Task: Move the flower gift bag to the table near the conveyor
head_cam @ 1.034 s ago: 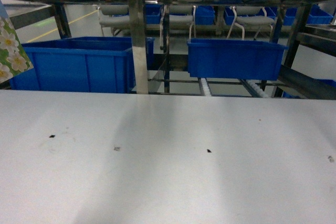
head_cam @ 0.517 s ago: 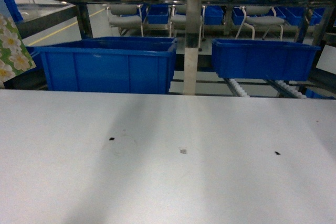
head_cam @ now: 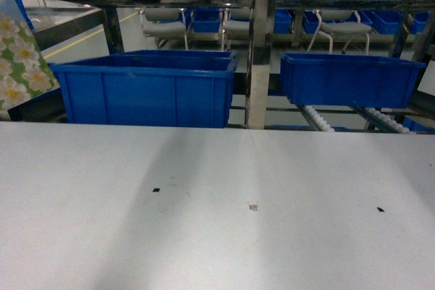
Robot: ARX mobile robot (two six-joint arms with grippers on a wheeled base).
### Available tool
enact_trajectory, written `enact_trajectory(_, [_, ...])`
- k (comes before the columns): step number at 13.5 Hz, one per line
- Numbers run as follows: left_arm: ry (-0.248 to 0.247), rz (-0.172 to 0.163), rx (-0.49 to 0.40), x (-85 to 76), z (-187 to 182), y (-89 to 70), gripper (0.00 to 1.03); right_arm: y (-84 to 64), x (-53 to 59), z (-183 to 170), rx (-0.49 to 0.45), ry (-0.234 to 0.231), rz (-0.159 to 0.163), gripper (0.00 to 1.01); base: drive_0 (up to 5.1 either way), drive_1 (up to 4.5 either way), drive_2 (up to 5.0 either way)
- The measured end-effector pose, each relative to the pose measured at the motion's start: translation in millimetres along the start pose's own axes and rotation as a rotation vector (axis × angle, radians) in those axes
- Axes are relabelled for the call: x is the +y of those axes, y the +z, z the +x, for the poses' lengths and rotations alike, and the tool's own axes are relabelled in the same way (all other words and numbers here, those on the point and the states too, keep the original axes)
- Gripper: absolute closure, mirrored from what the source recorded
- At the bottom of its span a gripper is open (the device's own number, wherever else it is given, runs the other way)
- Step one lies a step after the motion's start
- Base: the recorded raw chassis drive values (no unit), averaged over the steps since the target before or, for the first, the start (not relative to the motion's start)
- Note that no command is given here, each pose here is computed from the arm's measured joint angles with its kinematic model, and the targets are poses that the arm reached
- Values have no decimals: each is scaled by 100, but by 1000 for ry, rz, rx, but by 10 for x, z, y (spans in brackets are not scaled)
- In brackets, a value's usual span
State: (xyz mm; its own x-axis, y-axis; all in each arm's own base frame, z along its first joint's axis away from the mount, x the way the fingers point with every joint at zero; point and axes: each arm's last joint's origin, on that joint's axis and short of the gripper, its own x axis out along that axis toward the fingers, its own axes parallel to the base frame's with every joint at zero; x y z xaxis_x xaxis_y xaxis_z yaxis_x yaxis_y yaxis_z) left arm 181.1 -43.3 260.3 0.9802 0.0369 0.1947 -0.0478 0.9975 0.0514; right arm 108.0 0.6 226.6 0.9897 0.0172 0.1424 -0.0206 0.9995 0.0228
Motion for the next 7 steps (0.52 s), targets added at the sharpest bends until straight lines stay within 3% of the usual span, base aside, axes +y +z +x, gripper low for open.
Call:
enact_trajectory(2, [1, 0, -2, 1, -1, 3, 101, -2, 0, 0, 2, 0, 0, 99, -4, 416, -423])
enact_trajectory(7, [2, 2, 2, -1, 5, -6, 101, 2, -1, 12, -14, 7, -1, 99, 0, 0, 0])
